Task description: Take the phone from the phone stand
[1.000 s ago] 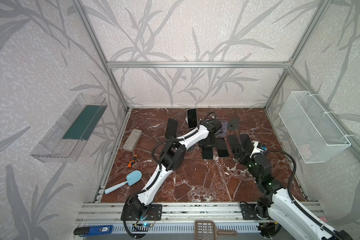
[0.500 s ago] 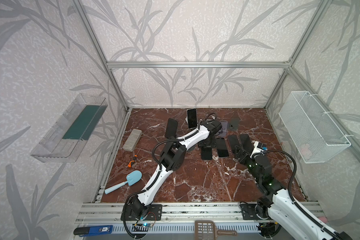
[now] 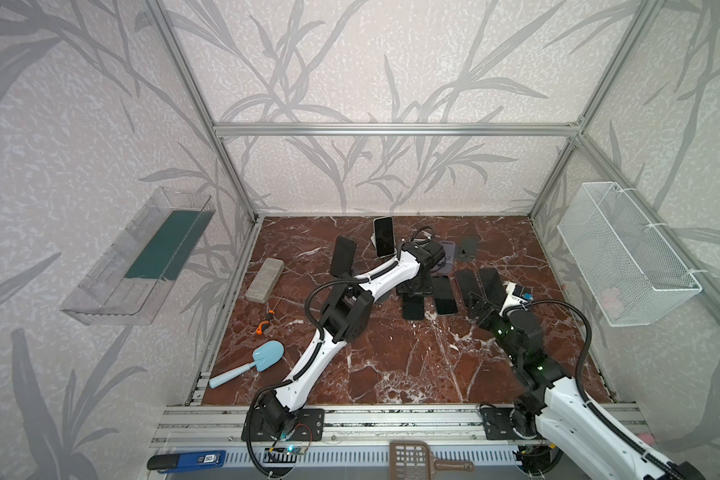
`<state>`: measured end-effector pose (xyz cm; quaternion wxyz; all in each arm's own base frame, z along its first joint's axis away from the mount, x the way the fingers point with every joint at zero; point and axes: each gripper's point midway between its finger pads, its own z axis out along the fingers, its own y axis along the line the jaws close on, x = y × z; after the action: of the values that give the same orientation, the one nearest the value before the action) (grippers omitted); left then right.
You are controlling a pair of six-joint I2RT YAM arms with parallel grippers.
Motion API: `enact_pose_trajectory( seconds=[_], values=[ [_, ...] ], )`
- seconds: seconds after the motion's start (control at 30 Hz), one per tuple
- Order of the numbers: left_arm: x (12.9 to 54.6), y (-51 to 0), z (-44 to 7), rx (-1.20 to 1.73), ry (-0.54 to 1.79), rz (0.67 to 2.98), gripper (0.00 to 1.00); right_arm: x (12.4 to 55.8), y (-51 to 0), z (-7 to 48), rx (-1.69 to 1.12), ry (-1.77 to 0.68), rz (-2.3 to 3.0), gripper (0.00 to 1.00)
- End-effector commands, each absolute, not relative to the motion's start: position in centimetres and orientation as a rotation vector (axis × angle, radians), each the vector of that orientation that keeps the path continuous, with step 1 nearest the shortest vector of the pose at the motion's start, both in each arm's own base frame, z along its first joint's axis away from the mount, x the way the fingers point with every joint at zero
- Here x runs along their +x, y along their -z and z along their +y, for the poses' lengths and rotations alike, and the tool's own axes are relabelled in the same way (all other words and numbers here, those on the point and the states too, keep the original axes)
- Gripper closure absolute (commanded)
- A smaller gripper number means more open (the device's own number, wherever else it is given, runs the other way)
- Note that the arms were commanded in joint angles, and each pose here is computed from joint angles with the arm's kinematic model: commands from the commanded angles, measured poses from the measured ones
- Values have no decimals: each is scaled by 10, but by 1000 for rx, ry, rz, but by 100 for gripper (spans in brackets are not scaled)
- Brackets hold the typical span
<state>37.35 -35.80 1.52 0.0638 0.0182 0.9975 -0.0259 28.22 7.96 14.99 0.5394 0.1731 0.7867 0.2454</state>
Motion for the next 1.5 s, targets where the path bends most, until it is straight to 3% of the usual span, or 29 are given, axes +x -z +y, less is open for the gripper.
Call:
enact_pose_trajectory(
  seconds=[0.0,0.37,0.43,0.57,0.6,0.63,0.9,1.2,1.47],
  values=[
    [322,72,-319,23,-242,3245,43,285,-163,85,387,-607,1848,10],
    [327,69,-326,50,-193,3211,32,285,-162,86,374,-608,1856,9],
    [327,68,-328,61,-168,3209,19,285,-162,87,371,-611,1856,9],
    [325,69,-331,79,-133,3198,12,286,-164,88,365,-612,1853,9],
    [325,69,-331,82,-126,3195,2,285,-163,88,365,-612,1856,9],
    [325,68,-332,82,-116,3194,1,285,-163,88,366,-611,1857,9],
    [337,36,-336,106,-55,3118,6,286,-163,89,358,-616,1859,9],
    [372,-78,-339,161,111,2882,5,285,-168,93,327,-629,1856,9],
    [377,-178,-348,298,315,2661,9,286,-166,93,324,-625,1863,9]
  ],
)
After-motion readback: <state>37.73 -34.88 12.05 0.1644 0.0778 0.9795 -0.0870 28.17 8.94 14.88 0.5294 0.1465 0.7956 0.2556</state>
